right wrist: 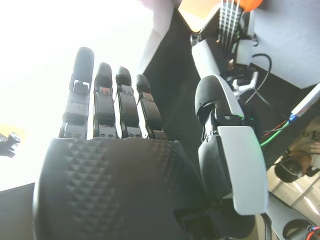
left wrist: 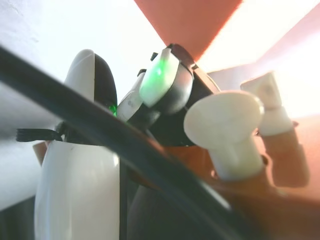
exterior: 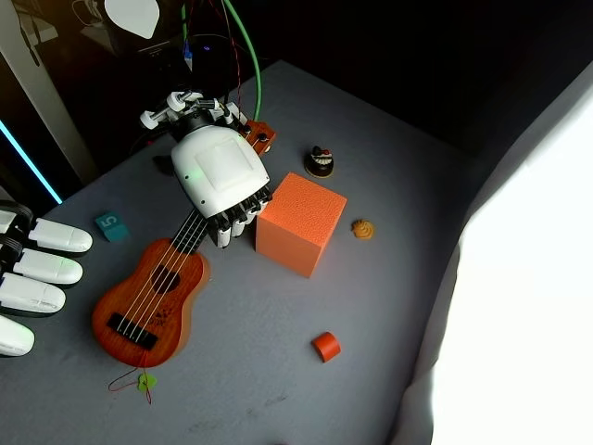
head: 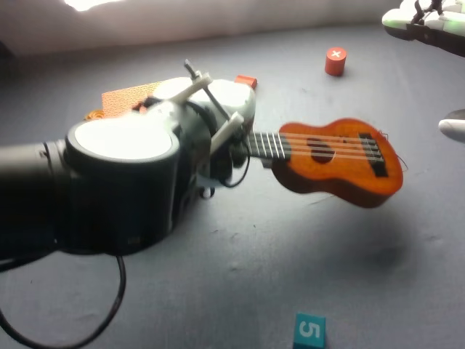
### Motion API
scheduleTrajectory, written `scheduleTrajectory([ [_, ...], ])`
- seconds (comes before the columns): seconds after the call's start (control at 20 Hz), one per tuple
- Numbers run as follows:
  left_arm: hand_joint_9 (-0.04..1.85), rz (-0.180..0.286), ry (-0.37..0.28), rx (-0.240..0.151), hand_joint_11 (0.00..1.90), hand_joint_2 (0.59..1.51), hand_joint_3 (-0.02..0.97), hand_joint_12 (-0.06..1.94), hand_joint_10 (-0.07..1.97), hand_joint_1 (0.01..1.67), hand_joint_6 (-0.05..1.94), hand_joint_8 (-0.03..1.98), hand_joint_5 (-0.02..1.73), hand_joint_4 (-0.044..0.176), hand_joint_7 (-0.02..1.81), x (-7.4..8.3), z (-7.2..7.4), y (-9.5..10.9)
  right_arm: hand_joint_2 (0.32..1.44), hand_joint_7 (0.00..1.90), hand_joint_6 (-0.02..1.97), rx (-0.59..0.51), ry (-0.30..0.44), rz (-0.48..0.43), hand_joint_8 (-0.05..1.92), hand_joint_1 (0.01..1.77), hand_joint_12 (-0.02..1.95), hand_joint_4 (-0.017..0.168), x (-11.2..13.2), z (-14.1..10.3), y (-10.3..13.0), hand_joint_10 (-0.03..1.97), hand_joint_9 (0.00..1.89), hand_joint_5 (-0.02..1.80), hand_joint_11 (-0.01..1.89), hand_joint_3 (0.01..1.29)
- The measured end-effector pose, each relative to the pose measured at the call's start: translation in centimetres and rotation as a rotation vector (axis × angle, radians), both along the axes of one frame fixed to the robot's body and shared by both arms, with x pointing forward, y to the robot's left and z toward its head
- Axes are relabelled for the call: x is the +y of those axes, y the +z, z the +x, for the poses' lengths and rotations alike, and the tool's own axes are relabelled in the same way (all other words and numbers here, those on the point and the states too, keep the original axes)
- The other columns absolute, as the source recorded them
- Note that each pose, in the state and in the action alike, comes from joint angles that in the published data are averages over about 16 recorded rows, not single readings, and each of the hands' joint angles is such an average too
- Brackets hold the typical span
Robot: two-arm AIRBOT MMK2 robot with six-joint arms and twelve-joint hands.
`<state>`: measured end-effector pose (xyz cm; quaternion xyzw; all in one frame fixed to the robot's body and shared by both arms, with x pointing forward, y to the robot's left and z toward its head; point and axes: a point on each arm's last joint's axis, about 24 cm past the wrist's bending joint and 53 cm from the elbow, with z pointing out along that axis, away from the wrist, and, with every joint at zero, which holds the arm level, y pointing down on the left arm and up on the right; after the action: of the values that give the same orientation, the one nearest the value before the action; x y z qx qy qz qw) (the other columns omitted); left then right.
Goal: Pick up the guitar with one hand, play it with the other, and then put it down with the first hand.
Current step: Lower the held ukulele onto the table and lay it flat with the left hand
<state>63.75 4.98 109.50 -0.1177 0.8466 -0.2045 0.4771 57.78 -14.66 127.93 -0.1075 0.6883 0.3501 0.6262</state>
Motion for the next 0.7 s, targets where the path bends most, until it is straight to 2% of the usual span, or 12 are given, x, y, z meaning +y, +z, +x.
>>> scheduleTrajectory([
  [0.35,1.36,-0.01,-0.001,0.018,1.38,1.081,-0.015,1.9,1.91,1.48,1.88,1.98,1.2,-0.003,1.26,0.6,-0.9,0.3,1.32,0.14,0.12,-0.001,0.005,-0.007,0.01,0.39,0.85,0.002,0.2,-0.1,-0.1,0.33,0.02,0.08,0.02,0.02],
  [0.7,1.36,-0.023,0.004,0.042,1.39,1.081,-0.015,1.9,1.91,1.48,1.88,1.98,1.2,-0.003,1.26,0.7,-2.4,-1.6,1.32,0.14,0.12,-0.004,0.01,-0.015,0.01,0.38,0.85,0.002,0.3,-0.3,-0.1,0.32,0.02,0.07,0.02,0.02],
])
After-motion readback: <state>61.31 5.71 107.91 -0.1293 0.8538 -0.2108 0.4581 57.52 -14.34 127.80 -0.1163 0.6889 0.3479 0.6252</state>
